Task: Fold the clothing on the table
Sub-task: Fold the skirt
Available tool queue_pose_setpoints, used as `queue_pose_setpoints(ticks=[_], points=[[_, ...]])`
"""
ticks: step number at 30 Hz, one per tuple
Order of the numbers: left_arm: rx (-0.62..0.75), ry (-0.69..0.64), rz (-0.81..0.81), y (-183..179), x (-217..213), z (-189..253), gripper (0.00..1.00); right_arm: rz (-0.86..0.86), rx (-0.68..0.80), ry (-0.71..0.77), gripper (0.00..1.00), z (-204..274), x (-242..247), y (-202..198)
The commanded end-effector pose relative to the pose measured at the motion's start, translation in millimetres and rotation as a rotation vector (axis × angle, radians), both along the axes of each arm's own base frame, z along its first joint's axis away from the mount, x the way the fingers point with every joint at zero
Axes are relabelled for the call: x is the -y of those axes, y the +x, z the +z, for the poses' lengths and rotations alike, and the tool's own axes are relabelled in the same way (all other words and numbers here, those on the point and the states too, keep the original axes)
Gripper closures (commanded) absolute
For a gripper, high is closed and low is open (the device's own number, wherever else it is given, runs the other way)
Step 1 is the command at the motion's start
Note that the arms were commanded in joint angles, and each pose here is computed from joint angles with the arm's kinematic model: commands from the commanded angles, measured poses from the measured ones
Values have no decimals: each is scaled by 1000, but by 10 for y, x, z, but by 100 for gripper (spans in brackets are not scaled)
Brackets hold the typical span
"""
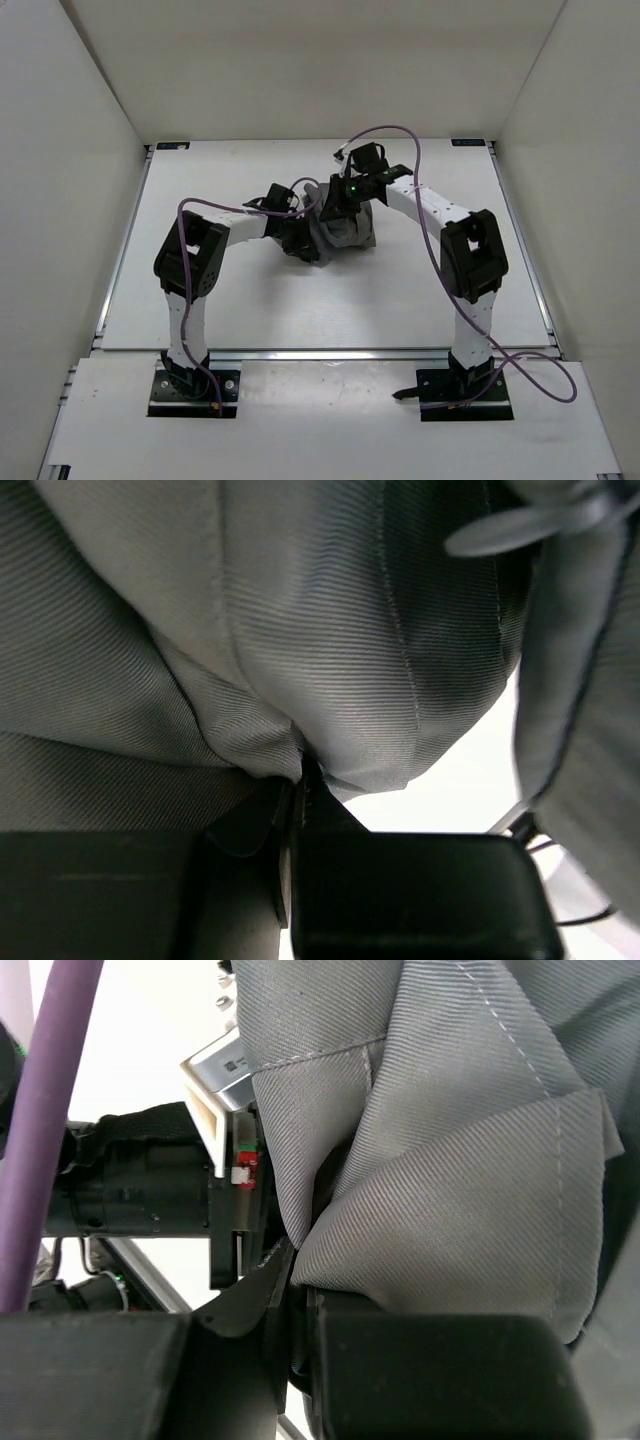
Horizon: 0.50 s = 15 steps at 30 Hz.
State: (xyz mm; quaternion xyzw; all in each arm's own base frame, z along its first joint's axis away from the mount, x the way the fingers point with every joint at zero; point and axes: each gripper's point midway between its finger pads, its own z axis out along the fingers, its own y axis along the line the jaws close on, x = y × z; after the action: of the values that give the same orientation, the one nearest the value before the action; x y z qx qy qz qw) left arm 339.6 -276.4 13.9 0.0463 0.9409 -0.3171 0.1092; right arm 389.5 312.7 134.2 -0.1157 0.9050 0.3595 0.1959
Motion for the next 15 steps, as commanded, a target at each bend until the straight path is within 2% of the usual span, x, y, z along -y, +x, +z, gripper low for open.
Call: queue_pose_setpoints(ticks=[1, 5, 7, 9, 12, 15], points=[[-40, 43, 36, -89, -223, -197, 100, 43, 25, 124, 100, 221, -317, -45], [-23, -28, 50, -70, -241, -29, 95, 54, -46, 154, 99, 61, -410, -84], [-23, -24, 54, -72, -260, -31, 95, 60, -44, 156, 88, 30, -446, -73], [-29, -27, 64, -51, -303, -26, 93, 55, -58, 125, 64, -55, -459, -92], [-42, -38, 78, -89, -336, -26, 89, 49, -60, 83, 40, -103, -386, -70], [-24, -66, 112, -8, -415, 95, 86, 24, -10, 86, 33, 48, -293, 32]])
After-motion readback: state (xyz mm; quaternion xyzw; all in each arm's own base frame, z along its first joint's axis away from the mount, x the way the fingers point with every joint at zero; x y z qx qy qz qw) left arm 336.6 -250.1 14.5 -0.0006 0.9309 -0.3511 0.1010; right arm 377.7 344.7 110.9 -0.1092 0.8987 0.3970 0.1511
